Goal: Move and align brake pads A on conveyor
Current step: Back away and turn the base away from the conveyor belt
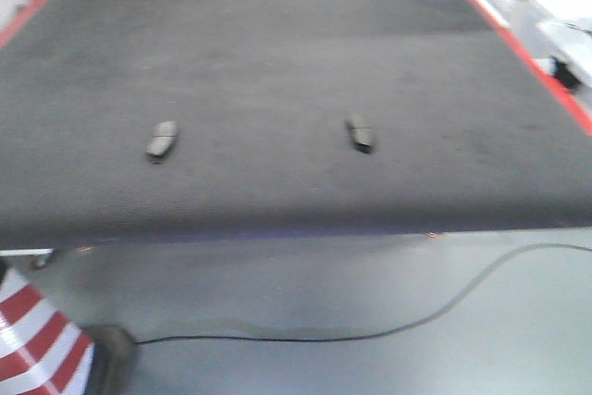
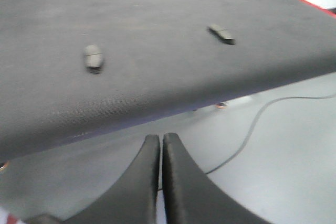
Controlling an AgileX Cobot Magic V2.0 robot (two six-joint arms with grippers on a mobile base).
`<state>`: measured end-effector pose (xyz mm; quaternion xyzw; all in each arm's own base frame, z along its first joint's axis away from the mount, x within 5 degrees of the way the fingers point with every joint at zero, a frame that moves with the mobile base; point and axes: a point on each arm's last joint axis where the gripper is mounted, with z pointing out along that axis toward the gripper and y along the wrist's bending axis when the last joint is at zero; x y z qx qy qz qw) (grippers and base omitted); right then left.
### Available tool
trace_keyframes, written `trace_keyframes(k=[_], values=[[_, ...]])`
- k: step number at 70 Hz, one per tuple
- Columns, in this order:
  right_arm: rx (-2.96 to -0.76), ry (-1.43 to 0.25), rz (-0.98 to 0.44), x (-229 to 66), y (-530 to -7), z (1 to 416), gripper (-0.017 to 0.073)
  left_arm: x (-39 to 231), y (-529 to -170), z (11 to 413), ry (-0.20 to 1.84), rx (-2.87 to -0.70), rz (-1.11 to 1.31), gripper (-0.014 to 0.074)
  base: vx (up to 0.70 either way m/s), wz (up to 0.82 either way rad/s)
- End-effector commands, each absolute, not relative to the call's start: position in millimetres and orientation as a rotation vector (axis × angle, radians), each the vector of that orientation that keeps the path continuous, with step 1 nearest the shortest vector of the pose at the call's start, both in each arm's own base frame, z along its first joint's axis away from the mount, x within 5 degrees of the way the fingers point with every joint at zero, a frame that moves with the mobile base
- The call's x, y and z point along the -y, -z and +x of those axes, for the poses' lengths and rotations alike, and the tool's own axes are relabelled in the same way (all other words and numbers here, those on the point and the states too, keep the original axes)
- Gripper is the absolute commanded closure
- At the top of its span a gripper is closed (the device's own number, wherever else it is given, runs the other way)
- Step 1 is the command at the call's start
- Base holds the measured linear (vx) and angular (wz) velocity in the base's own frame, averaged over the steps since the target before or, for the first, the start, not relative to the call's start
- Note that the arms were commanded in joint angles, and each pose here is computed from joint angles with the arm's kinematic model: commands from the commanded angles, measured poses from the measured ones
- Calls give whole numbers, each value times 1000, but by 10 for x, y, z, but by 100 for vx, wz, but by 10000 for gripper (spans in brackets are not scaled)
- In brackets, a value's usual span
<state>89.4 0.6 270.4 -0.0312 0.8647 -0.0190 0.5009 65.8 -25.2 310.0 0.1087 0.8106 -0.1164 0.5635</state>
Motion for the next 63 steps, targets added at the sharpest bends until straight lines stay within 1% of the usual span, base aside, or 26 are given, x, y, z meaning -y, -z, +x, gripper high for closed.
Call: trace_keyframes(k=[1, 13, 63], values=[[-2002, 51, -77, -6, -2841, 930, 560, 258, -3211, 689, 289, -1837, 234, 600, -10, -50], [-2002, 51, -77, -6, -2841, 930, 560, 258, -3211, 689, 289, -1837, 234, 600, -11, -62], [-2004, 51, -77, -6, -2840, 929, 560, 258, -3211, 689, 289, -1837, 234, 600, -11, -75]])
